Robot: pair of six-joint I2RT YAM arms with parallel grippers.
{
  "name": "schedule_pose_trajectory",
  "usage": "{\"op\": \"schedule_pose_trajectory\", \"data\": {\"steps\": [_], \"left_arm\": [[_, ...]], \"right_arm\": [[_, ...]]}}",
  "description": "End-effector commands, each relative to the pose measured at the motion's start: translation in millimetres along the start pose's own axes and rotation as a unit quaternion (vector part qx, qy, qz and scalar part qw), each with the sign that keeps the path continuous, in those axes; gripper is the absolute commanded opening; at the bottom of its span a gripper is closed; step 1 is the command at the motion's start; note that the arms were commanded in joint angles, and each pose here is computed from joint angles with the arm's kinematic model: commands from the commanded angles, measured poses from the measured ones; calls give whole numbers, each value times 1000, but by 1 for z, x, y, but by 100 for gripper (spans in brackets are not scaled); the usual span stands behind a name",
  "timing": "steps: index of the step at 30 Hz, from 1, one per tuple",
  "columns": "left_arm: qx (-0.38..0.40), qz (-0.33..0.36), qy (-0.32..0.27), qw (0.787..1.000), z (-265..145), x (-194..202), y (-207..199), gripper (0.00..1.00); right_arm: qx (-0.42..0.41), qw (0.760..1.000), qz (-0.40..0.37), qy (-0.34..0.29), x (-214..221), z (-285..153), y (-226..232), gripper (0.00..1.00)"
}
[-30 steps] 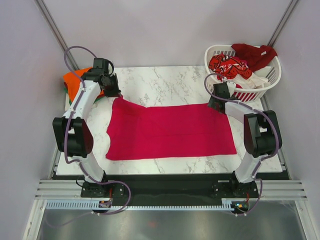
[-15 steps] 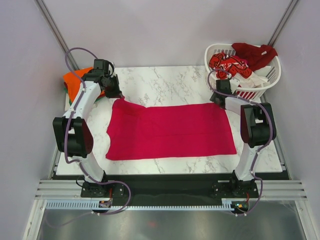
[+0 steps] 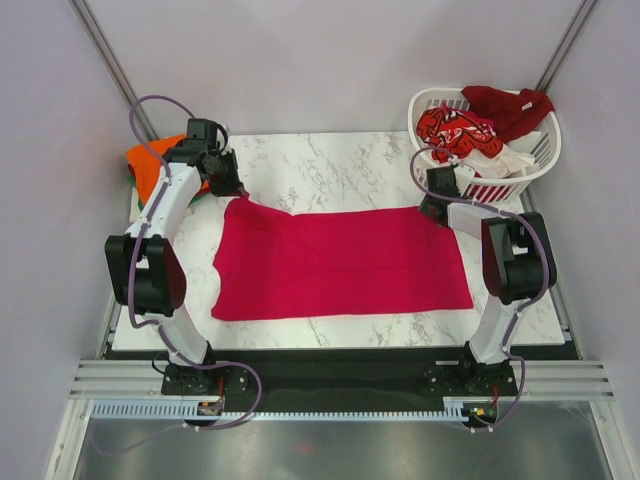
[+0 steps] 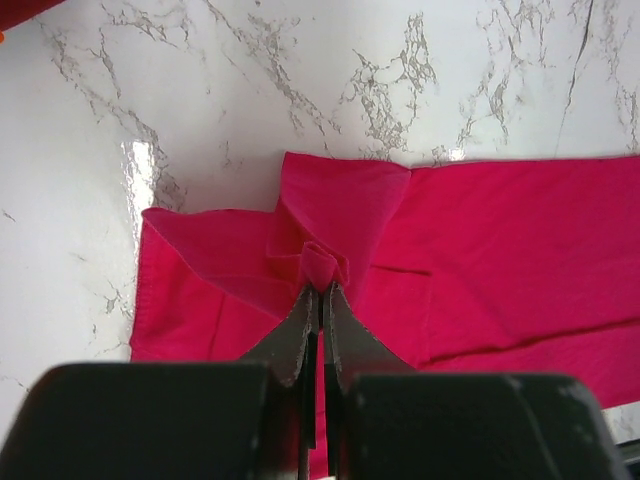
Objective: Fold and stack the t-shirts
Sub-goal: Fold the tshirt
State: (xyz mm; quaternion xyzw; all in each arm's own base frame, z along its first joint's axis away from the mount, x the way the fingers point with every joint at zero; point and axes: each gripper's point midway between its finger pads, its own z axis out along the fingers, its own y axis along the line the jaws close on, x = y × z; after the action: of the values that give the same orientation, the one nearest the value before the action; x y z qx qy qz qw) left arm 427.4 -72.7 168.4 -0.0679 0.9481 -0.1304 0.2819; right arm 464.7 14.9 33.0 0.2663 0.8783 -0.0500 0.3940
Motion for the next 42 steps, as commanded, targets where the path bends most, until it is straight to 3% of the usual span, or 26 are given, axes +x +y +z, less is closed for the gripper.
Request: {"op": "schedule_pose_trajectory", "data": {"steps": [1,14,23,33,38,42], "left_arm": [[22,4,-29,999,-16,-10,-12,2],[7,5,-32,999,-17,-10,-6,2],[-25,-4,-46,999,-23,-14,12,2],[-25,-5,-41,999,-21,-12,13,2],[-26,-6,-37,999,-18,-10,14,2],[-24,-6,-37,999,-18,-11,13,2]], "right_arm": [[-8,999,-39,-9,26,-35,8,55],[-39,994,-55,83,89,-36,11,55],[-109,980,-110,129,160,-109,42,57],[-62,986,-154,-30,35,-146,59,63],[-48,986,-156,-46,7,-133,71,63],[-29,986,-162,-21,13,-95,69,62]]}}
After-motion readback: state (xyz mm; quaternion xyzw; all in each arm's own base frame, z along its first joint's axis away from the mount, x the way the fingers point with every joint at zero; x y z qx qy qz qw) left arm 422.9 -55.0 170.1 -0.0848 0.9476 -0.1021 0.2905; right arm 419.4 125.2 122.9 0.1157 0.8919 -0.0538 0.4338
